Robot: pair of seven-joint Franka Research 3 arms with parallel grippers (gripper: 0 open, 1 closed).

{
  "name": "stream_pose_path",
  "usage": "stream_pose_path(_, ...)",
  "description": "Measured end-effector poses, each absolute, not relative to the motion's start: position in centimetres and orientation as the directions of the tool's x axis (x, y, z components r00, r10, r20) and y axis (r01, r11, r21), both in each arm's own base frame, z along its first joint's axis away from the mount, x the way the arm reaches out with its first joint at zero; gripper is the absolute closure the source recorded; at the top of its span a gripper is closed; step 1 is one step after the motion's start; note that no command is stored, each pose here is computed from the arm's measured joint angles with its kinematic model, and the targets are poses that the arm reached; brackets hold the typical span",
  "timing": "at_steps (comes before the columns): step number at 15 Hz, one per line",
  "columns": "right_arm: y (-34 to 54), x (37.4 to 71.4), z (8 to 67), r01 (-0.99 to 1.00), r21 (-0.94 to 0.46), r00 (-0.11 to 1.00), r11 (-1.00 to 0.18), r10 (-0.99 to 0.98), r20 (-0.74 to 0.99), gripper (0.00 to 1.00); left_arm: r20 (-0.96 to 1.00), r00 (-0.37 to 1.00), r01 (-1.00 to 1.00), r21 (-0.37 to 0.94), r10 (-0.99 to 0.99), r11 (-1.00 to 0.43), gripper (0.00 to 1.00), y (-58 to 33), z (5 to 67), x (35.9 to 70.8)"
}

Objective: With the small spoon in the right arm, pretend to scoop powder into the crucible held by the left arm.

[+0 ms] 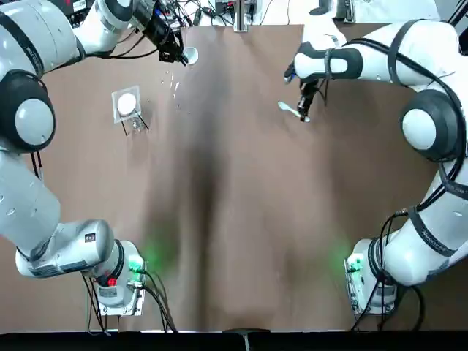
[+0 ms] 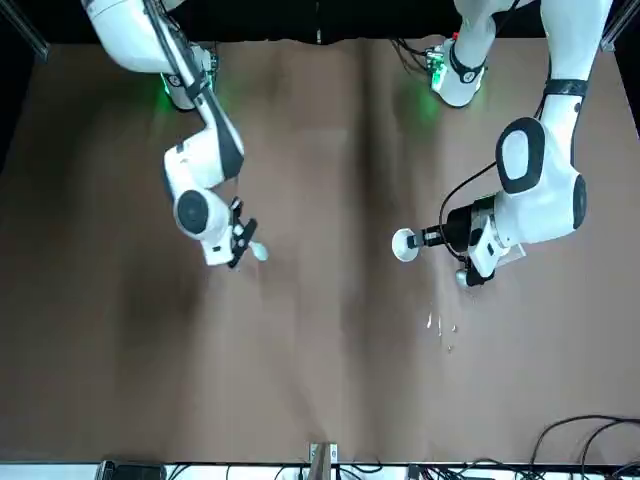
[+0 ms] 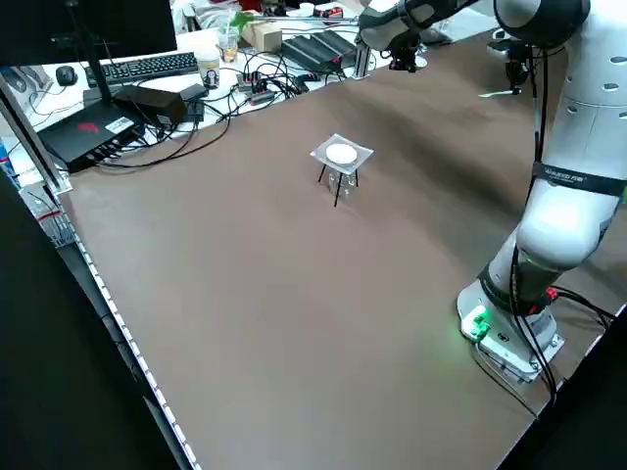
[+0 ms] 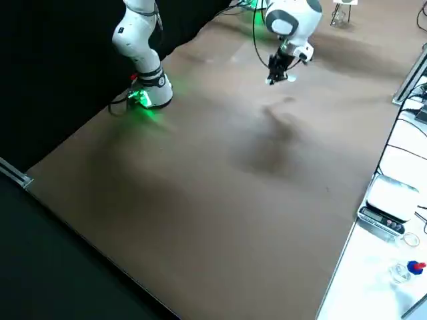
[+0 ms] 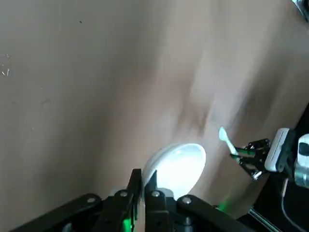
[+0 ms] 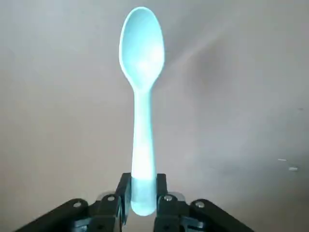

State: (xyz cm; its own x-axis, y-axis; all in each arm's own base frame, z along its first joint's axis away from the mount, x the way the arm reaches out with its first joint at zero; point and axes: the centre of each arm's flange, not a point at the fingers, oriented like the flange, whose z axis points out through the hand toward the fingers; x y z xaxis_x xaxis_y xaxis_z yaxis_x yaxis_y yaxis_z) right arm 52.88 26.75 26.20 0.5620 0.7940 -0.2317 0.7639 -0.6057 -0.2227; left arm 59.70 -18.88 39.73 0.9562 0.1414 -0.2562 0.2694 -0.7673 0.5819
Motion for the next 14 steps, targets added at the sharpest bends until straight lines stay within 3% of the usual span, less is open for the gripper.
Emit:
stream_pose_path(7, 41.4, 47.3, 26.0, 0.516, -0.262, 0.752, -0.815, 0.578, -0.316, 0.75, -0.263, 0.954, 0.277, 0.579, 0.146, -0.767, 0.93, -19.3, 39.8, 59.6)
stream_pose_path(14, 48.5, 46.2, 22.1, 0.496, -0.254, 0.735, -0.83, 0.557, -0.387, 0.75, -0.263, 0.954, 0.276, 0.579, 0.144, -0.767, 0.93, -19.4, 39.8, 59.6)
